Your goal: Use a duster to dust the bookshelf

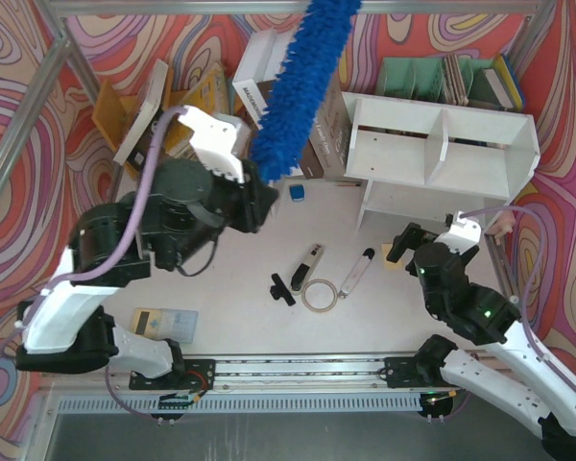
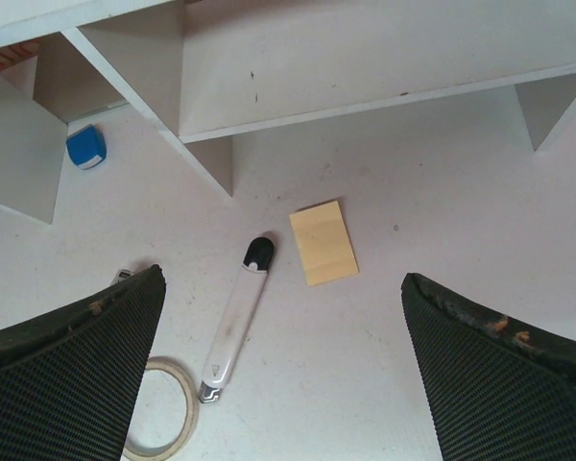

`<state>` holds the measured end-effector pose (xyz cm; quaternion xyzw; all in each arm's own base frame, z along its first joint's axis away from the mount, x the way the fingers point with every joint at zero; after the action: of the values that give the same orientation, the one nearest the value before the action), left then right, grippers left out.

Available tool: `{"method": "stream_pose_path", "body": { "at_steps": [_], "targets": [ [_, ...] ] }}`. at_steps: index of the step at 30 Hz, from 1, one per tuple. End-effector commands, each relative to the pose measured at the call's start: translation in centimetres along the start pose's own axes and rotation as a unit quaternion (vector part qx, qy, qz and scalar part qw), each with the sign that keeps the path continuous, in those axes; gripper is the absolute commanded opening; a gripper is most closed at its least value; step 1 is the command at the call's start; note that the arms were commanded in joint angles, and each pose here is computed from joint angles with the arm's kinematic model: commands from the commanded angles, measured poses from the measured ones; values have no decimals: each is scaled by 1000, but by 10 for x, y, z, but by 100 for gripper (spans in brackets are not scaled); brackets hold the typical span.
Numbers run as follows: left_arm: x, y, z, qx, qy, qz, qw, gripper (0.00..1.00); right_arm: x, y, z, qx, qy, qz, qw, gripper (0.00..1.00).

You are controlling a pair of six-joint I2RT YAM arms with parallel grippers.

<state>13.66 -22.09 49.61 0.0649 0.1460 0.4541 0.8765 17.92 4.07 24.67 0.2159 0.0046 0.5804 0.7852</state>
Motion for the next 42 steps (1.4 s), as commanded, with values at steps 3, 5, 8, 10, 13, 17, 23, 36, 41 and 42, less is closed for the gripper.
{"method": "stream_pose_path", "body": {
  "at_steps": [3,5,8,10,13,17,23,36,41,42],
  "targets": [
    [-41,-18,18,-61,6,42,997,0,-8,10,24,-23,8,-21,999,99],
    [-49,-28,11,-74,8,79,994,0,-9,14,30,-27,2,-21,999,99],
    [-67,-45,-2,-93,-3,114,989,0,-11,19,36,-31,-4,-17,999,99],
    [-76,-57,-13,-92,4,121,988,0,-12,20,36,-30,-4,-16,999,99],
    [-89,-74,-32,-82,13,119,989,0,-13,21,35,-26,-3,-16,1000,99],
    [-105,-101,-61,-34,7,118,992,0,-17,23,31,-19,-3,-20,1000,99],
    [-123,-139,-111,51,18,99,994,0,-27,25,25,-21,-5,-25,999,99],
    [-122,-178,-165,122,39,119,985,0,-22,33,33,-14,-5,3,1000,99],
    [-121,-187,-177,136,39,125,982,0,-29,40,47,-30,30,-1,999,99],
    [-120,-189,-178,137,39,126,982,0,-32,38,44,-34,37,-7,999,99]
  ]
}}
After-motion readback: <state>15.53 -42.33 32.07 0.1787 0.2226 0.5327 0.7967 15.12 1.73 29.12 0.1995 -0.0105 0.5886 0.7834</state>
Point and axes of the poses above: each gripper's point midway between its finger pads, its own y axis back along the fingers, its own x axis along the line the jaws close on, z = x × y, the point moved 5 cm from there along y, back along the fingers, and after that the axes turned 1 degree about -y, right-handed, at the moved point
